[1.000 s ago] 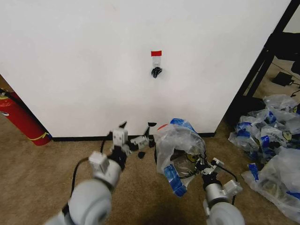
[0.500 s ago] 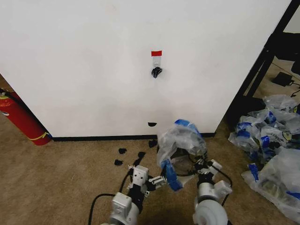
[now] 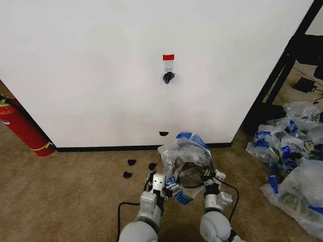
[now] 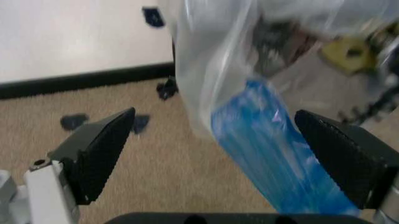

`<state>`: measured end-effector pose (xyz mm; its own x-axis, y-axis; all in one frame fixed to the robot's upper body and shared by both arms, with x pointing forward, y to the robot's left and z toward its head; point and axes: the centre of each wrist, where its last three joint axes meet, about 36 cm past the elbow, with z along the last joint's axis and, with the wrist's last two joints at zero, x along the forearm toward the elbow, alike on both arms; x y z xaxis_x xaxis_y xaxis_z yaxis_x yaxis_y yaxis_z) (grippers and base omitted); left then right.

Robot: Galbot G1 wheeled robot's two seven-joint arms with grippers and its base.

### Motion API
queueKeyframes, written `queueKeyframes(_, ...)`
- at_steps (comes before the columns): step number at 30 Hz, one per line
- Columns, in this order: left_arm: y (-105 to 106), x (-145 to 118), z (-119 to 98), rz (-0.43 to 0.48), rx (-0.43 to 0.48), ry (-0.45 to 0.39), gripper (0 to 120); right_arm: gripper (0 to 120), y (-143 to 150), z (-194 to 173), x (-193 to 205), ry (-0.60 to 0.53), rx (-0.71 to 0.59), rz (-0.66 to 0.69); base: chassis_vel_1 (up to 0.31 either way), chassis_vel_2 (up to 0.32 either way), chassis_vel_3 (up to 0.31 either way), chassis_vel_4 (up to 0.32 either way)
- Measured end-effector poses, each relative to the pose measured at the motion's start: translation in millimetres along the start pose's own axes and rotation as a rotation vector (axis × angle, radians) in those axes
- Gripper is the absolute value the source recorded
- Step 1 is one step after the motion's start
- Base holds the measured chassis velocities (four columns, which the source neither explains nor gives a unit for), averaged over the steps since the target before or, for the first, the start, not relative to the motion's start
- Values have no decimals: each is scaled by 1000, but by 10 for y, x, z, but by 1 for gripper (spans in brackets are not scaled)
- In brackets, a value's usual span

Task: Pick up the garbage bag from the wall and place it over the trash bin.

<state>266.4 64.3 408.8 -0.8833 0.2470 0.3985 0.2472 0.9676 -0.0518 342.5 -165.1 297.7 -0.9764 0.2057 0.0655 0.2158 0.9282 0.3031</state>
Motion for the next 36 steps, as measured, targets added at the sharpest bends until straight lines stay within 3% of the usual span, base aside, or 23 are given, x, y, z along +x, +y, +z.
queueKeyframes(9, -122, -41, 13, -42, 30, 6, 100, 0, -31, -13, -28, -63, 40, -29, 0, 0, 0, 0)
queueKeyframes(17, -121, -43, 17, -45, 29, 19, 72, 0, -73, -75, -43, -90, 57, -39, 0, 0, 0, 0)
queueKeyframes(19, -114, -43, 7, -2, 6, 28, 64, 0, -84, -87, -44, -95, 53, -55, 0, 0, 0, 0)
queueKeyframes(22, 21, -79, -16, 32, -36, 37, 54, 0, -90, -85, -40, -102, 42, -74, 0, 0, 0, 0)
queueKeyframes(26, 332, -108, -187, 59, -68, 39, 65, 0, -89, -66, 1, -95, 30, -84, 0, 0, 0, 0)
queueKeyframes(31, 516, -57, -269, 65, -89, 41, 49, 0, -103, -93, 3, -100, 27, -80, 0, 0, 0, 0)
queueKeyframes(35, 568, 38, -319, 73, -87, 44, 30, 0, -109, -111, -6, -105, 26, -76, 0, 0, 0, 0)
queueKeyframes(36, 568, 38, -319, 73, -87, 44, 30, 0, -109, -111, -6, -105, 26, -76, 0, 0, 0, 0)
